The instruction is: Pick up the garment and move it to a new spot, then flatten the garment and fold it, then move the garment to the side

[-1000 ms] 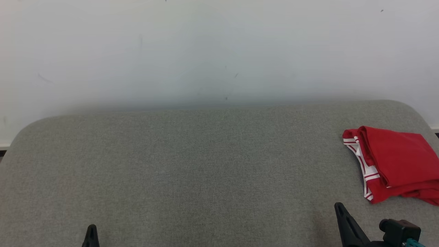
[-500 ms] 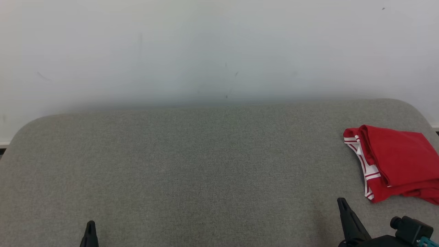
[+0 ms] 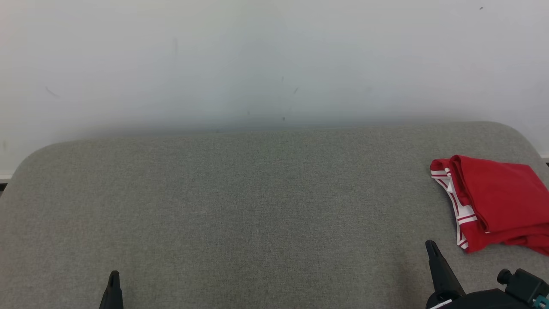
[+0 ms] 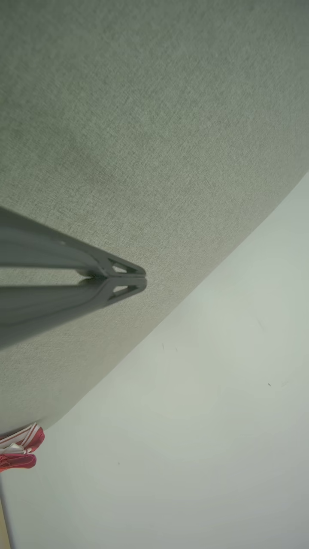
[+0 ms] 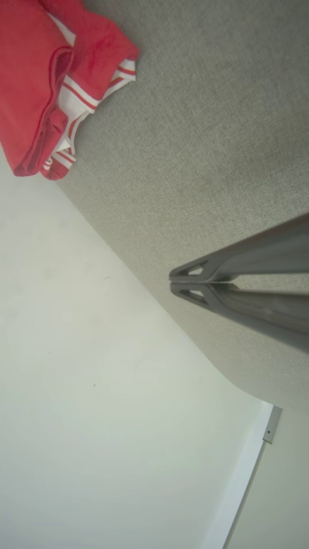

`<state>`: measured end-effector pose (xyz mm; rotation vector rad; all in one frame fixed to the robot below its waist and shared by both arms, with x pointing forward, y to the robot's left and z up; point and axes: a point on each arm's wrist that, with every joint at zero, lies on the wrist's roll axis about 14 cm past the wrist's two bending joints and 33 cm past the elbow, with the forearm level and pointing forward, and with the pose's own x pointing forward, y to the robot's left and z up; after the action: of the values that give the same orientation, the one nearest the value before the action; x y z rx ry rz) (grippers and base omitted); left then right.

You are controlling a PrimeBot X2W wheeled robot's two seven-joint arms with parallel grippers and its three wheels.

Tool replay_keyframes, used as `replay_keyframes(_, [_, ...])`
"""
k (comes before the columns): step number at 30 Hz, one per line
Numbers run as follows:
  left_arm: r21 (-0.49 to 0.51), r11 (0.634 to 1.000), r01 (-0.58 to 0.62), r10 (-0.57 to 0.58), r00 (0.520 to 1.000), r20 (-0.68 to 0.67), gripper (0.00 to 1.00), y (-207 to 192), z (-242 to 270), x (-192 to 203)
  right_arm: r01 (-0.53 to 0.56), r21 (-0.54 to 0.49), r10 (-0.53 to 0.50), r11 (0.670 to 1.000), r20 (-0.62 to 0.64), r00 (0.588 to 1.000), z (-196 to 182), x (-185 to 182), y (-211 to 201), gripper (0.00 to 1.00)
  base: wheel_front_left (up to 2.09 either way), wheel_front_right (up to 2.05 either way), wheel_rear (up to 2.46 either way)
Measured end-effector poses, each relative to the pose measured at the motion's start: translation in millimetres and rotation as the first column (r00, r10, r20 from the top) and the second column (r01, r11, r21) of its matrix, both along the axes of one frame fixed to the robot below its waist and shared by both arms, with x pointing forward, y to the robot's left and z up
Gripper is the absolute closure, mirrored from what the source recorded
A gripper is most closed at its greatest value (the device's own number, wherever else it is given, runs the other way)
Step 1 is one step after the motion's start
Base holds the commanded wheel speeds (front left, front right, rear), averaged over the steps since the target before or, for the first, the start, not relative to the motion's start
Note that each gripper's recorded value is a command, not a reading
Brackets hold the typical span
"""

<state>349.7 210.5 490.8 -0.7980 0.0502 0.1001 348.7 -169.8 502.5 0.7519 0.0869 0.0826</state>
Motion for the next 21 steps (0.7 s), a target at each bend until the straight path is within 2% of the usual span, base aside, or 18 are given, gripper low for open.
replay_keyframes(12, [-0.155,0.988,0.002,-0.003,1.000,-0.005,1.00,-1.2,-1.2,5.4,0.024,0.162,-0.026,0.987,0.004,1.000,2.9,5.4,-4.2,1.00,0.00,0.00,0.00])
replay_keyframes(21, [-0.246,0.969,0.005,-0.006,1.000,0.000,1.00,-1.6,0.0,9.8,0.041,0.262,-0.042,0.964,-0.002,0.999,2.3,7.5,-7.4,1.00,0.00,0.00,0.00])
